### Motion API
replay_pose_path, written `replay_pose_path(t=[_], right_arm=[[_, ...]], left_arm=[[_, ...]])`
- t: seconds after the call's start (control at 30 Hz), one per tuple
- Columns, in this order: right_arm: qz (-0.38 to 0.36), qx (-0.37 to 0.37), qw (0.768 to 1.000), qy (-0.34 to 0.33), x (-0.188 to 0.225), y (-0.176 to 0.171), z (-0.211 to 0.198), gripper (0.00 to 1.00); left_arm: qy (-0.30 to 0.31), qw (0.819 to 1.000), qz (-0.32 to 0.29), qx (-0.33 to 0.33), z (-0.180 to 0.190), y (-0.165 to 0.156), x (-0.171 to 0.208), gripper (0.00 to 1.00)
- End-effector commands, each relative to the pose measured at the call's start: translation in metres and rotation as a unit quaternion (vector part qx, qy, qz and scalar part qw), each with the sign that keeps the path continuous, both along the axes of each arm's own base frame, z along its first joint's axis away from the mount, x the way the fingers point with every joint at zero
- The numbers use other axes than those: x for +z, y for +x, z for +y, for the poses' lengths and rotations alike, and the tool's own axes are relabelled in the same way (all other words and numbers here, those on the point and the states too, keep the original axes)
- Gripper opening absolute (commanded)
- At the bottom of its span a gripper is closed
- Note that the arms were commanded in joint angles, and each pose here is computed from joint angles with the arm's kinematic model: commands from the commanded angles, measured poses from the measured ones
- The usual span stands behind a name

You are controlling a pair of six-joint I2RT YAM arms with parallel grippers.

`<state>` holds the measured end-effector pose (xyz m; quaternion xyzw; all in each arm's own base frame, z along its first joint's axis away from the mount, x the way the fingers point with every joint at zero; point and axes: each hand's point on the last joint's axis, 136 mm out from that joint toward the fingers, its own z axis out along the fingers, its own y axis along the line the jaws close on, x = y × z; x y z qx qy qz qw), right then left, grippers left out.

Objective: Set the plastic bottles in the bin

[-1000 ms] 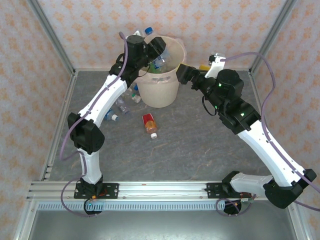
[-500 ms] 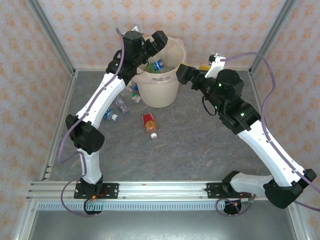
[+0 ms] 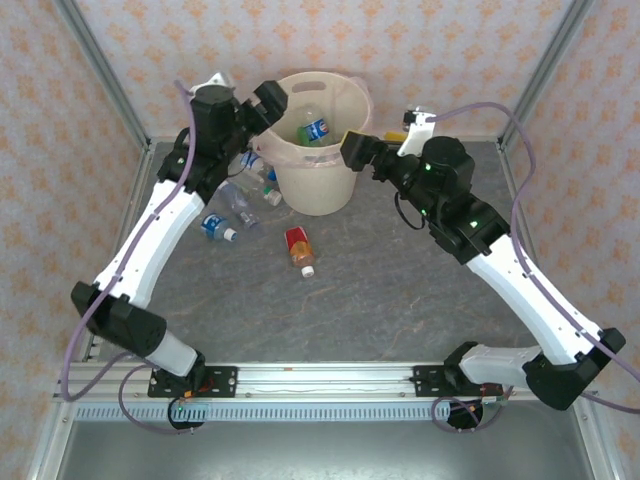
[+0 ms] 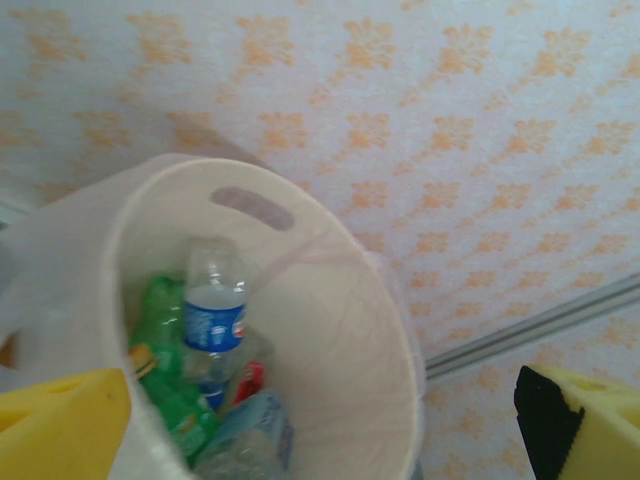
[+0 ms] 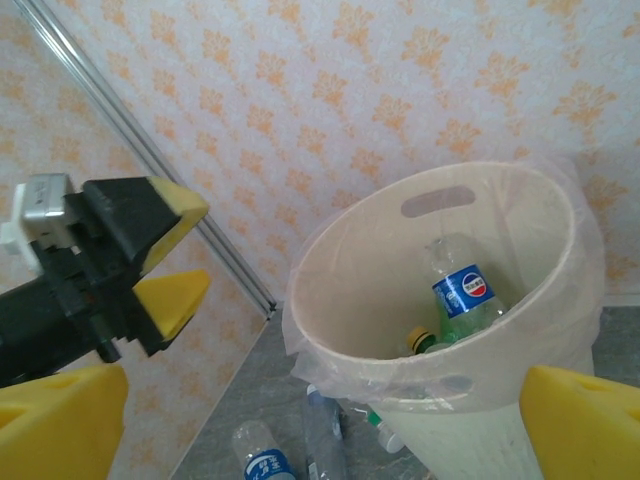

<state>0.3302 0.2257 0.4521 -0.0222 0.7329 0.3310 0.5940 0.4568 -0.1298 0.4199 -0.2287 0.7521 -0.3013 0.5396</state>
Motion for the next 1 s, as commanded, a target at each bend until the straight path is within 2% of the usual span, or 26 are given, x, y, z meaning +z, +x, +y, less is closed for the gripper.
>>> replay_pose_path(t=[0.0, 0.2, 0.4, 0.67, 0.97], right_arm=[[-0.012, 0.021, 1.000, 0.015, 0.012, -0.002, 0.012, 1.00], [-0.006, 0.041, 0.999, 0.016, 0.010, 0.001, 0.027, 1.00], [-0.004, 0.053, 0.998, 0.016, 0.009, 0.003, 0.037, 1.00], [-0.004, 0.053, 0.998, 0.015, 0.009, 0.003, 0.038, 1.00], [-0.001, 0.058, 0.998, 0.013, 0.009, 0.002, 0.040, 1.00]], left_arm=[[0.016, 0.999, 0.012, 0.045, 0.035, -0.013, -0.016, 0.98], [0.008, 0.991, 0.075, 0.107, 0.085, -0.039, -0.071, 0.93], [-0.018, 0.976, 0.147, 0.161, 0.119, -0.062, -0.136, 0.81], [-0.036, 0.953, 0.241, 0.178, 0.121, -0.090, -0.228, 0.78], [-0.068, 0.943, 0.269, 0.183, 0.122, -0.095, -0.278, 0.71]])
